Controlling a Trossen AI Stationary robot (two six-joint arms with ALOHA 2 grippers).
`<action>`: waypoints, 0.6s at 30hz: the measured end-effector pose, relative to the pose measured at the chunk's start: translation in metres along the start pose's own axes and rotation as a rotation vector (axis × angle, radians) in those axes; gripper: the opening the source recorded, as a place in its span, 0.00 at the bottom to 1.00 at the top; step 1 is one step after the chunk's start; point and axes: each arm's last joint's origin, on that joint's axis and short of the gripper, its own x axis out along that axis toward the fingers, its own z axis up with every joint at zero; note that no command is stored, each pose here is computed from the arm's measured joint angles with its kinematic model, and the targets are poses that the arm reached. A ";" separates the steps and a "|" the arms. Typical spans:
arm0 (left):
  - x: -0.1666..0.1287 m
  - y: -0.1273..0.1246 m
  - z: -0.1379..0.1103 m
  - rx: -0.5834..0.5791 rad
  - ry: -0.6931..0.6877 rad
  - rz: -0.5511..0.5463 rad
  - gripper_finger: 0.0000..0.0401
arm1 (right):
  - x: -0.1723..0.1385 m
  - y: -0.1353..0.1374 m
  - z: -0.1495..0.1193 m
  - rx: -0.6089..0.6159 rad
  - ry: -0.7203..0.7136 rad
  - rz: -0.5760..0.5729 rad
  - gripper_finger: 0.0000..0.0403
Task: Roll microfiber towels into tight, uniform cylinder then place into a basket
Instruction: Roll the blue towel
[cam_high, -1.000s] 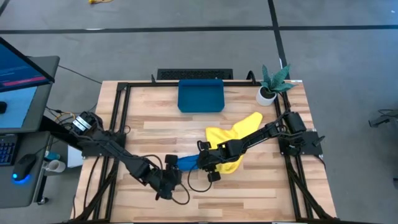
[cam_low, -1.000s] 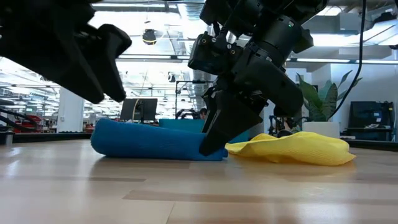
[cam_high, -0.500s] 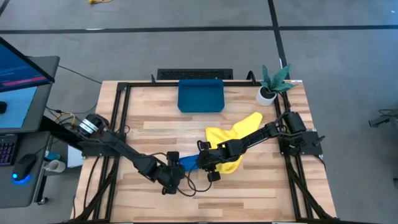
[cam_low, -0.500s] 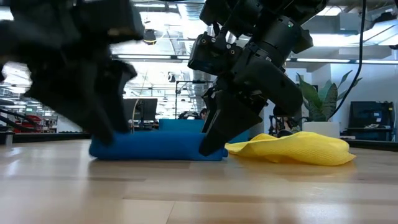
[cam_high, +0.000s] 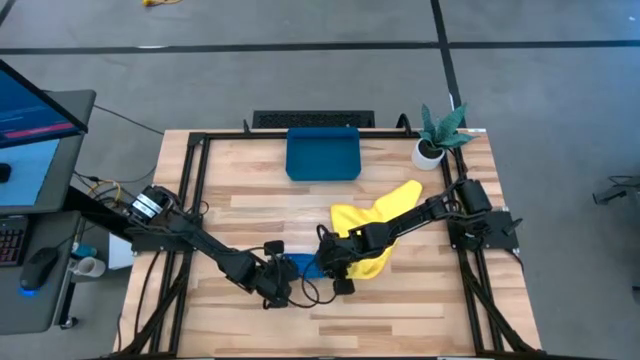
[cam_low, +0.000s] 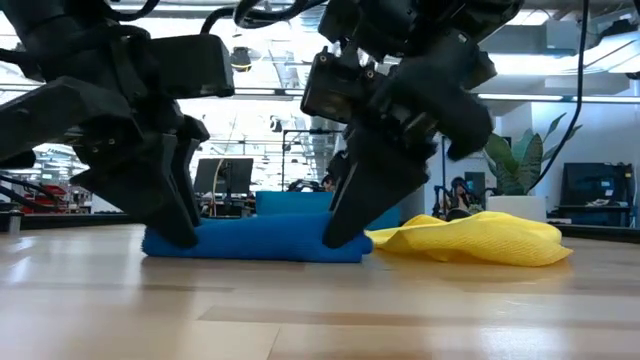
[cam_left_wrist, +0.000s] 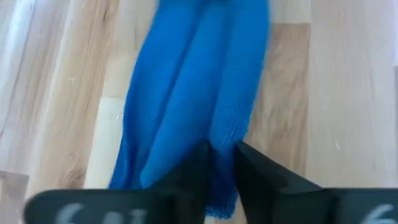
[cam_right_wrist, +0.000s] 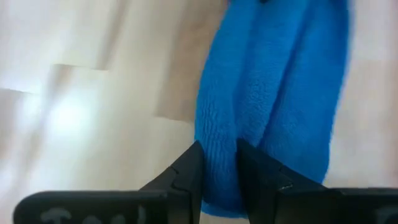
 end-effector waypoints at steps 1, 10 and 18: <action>0.000 -0.001 0.001 -0.004 -0.001 -0.009 0.12 | 0.000 0.001 0.000 0.023 0.003 0.031 0.28; -0.008 -0.014 0.015 -0.233 0.098 -0.308 0.03 | 0.001 0.009 -0.004 0.132 0.065 0.311 0.26; -0.008 -0.015 0.018 -0.354 0.168 -0.415 0.02 | 0.001 0.007 -0.004 0.246 0.075 0.309 0.19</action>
